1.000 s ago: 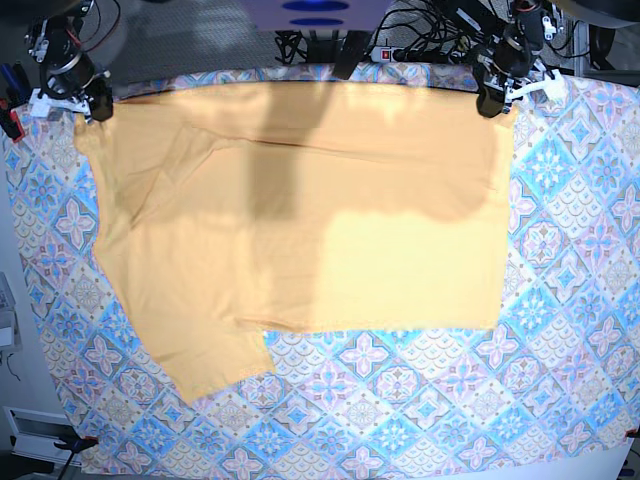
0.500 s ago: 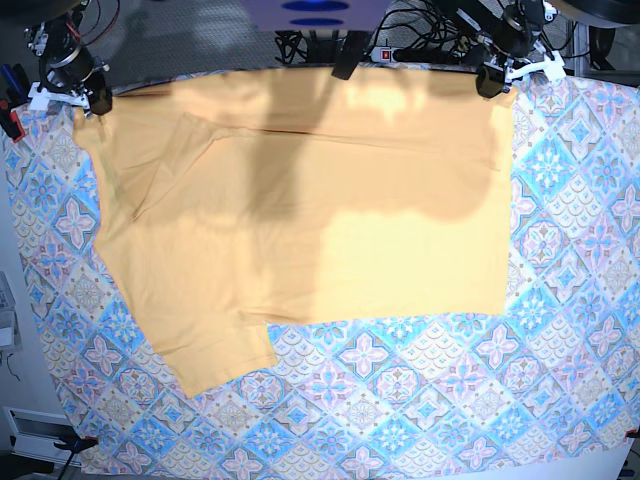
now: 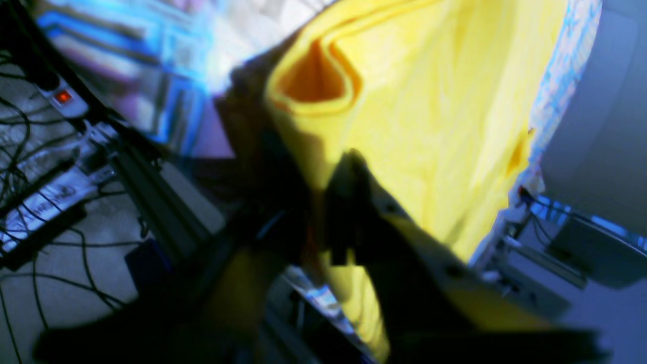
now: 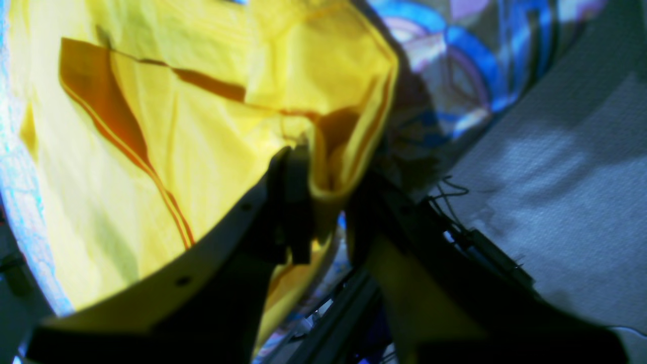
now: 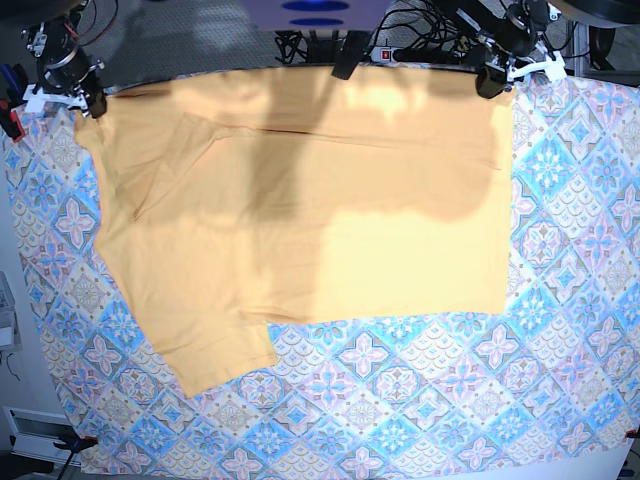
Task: Fold the T-shirt properly
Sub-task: 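Drag the yellow T-shirt toward the robot by its shoulder corners with both grippers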
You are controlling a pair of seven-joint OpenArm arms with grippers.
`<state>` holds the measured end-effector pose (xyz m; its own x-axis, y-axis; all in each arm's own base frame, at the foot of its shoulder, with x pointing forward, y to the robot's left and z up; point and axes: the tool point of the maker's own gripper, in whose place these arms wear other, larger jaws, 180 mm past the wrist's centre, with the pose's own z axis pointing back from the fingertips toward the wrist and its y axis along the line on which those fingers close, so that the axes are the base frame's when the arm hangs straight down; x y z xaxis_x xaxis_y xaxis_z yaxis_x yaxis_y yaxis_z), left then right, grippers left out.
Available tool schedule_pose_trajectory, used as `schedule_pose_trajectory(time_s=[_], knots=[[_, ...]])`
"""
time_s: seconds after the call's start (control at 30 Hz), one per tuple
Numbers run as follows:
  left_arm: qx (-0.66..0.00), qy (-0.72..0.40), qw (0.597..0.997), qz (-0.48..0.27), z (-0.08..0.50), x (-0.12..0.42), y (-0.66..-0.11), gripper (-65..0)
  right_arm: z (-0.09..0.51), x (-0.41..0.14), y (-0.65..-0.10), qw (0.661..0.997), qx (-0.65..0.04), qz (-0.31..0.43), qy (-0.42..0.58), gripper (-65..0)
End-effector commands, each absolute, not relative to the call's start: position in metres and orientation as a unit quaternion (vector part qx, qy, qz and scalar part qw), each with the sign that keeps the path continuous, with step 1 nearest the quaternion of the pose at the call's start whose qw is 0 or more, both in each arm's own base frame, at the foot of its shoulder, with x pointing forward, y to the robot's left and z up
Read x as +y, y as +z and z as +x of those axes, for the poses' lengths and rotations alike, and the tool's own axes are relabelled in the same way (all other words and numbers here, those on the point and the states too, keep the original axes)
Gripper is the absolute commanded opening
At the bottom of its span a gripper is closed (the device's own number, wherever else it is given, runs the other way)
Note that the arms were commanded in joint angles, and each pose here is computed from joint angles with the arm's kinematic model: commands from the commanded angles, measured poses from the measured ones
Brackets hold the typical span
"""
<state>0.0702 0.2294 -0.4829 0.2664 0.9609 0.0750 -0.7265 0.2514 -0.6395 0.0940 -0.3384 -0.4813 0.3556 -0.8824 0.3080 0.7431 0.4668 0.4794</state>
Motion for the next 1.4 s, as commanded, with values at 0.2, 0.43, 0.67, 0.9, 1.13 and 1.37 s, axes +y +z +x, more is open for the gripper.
schedule_pose_trajectory(time_s=[0.2, 0.43, 0.67, 0.9, 1.13, 1.37], knots=[[-0.199, 0.561, 0.771, -0.227, 0.049, 0.228, -0.492, -47.1, 0.075, -0.355, -0.480, 0.810, -0.266, 0.094, -0.514, -51.8], [-0.182, 0.554, 0.777, -0.236, 0.045, 0.223, -0.492, -46.9, 0.068, -0.362, -0.478, 0.807, -0.269, 0.086, -0.519, -45.8], [-0.158, 0.553, 0.779, -0.250, 0.038, 0.222, -0.489, -46.9, 0.060, -0.363, -0.478, 0.809, -0.264, 0.081, -0.518, -33.3], [-0.149, 0.556, 0.782, -0.239, 0.024, 0.227, -0.488, -46.9, 0.053, -0.363, -0.478, 0.811, -0.258, 0.078, -0.519, -22.3], [-0.144, 0.560, 0.779, -0.242, 0.022, 0.233, -0.485, -46.8, 0.053, -0.363, -0.478, 0.811, -0.259, 0.077, -0.520, -22.0], [-0.139, 0.561, 0.777, -0.249, 0.021, 0.236, -0.482, -46.8, 0.069, -0.364, -0.464, 0.814, -0.282, 0.081, -0.500, -22.0]])
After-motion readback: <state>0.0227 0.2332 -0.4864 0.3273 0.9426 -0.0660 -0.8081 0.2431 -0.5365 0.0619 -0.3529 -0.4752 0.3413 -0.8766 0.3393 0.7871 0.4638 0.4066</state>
